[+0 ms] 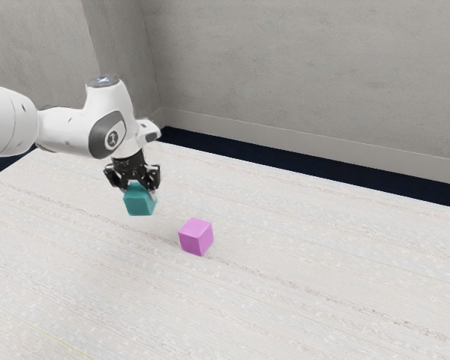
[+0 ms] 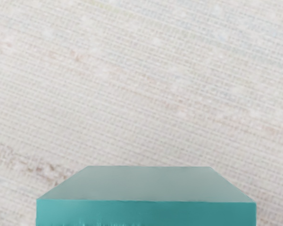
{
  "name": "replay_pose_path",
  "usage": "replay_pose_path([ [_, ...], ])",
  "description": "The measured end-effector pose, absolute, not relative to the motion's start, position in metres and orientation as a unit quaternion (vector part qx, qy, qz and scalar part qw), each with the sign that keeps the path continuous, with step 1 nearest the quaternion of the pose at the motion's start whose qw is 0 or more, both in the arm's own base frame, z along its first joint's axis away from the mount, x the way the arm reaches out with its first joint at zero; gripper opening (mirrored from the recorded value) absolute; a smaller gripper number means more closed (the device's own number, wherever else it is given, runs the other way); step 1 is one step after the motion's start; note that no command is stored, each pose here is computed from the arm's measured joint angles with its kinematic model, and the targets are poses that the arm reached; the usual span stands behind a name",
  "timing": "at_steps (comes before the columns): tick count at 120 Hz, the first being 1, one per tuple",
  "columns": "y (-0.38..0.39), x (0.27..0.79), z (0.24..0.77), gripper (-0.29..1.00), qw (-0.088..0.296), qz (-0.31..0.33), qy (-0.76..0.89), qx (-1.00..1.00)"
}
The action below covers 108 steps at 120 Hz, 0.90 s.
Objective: Pick up the blue block with one arm, and put the blue block on the table with one arm
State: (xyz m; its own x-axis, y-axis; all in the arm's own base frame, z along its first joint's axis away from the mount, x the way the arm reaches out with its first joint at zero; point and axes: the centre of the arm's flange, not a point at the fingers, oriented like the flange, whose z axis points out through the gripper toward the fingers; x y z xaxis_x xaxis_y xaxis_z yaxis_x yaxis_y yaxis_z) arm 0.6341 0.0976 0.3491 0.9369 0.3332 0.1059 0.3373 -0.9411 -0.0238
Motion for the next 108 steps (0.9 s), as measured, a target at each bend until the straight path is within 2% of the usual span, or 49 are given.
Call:
replay_pose_path([
  [25, 0.140, 0.672, 0.291, 0.28, 0.016, -0.032, -0.199, -0.979],
  [41, 0.152, 0.680, 0.276, 0.30, 0.014, -0.031, -0.206, -0.978],
  [57, 0.152, 0.681, 0.286, 0.48, 0.004, -0.039, -0.210, -0.977],
  [73, 0.146, 0.665, 0.360, 0.58, -0.004, -0.078, -0.209, -0.975],
  [86, 0.046, 0.604, 0.573, 0.63, -0.026, -0.180, -0.134, -0.974],
  [92, -0.014, 0.568, 0.638, 0.65, -0.039, -0.194, -0.083, -0.977],
  [99, -0.033, 0.539, 0.665, 0.66, -0.039, -0.179, -0.065, -0.981],
  [108, -0.024, 0.524, 0.662, 0.67, -0.028, -0.142, -0.070, -0.987],
])
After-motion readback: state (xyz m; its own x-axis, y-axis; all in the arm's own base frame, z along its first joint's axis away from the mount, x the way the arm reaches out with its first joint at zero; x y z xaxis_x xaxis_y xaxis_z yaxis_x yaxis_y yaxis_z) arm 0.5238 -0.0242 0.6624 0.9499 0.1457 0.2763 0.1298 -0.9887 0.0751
